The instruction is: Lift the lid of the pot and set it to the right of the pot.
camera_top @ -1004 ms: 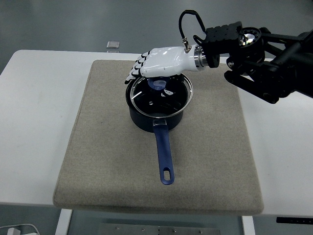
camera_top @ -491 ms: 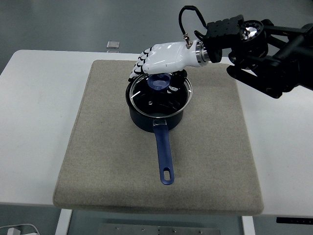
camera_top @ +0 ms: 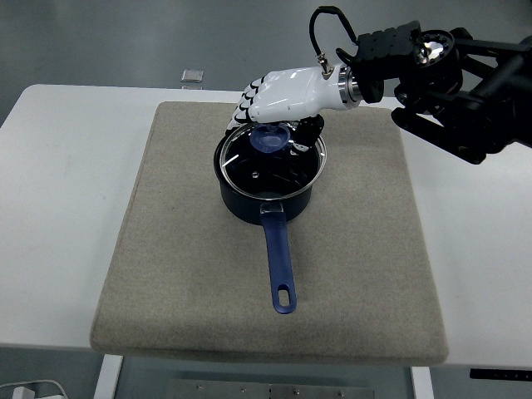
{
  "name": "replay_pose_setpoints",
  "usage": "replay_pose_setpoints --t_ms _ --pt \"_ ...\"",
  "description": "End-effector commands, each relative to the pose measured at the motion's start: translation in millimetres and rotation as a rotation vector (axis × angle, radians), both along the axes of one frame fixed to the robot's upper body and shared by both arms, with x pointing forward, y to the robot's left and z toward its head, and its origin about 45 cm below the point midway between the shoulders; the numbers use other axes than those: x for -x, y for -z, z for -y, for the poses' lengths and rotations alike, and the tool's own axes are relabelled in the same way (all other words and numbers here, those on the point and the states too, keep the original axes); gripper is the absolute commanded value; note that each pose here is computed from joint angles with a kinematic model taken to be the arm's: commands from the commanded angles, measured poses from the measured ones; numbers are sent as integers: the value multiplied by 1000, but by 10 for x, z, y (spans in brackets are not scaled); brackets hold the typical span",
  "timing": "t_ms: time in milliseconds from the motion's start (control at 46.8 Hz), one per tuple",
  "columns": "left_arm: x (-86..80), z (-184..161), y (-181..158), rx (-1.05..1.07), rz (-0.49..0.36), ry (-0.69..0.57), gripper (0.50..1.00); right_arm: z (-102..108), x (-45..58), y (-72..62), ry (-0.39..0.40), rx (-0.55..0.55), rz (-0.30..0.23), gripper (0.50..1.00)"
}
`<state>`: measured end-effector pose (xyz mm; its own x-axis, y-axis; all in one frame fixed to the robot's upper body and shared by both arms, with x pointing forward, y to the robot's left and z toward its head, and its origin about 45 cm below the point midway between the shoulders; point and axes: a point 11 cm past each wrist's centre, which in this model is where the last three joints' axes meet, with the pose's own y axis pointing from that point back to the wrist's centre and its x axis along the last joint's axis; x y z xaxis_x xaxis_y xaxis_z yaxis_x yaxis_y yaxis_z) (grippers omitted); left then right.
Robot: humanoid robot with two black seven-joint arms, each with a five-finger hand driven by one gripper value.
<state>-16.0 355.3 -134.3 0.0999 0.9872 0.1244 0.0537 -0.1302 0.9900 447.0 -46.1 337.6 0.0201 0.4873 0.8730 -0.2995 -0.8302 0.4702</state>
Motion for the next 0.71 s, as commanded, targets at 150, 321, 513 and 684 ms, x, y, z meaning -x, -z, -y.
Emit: replay_pose_setpoints --t_ms 150,321,513,684 --pt "0 4 1 1 0 0 1000 23 -13 21 6 5 1 899" --pt "0 -1 0 0 0 0 1000 41 -15 52 5 14 3 899" --pt "0 -1 0 0 0 0 1000 46 -18 54 7 15 3 899" --pt "0 -1 0 0 0 -1 1000 52 -13 85 5 25 2 891"
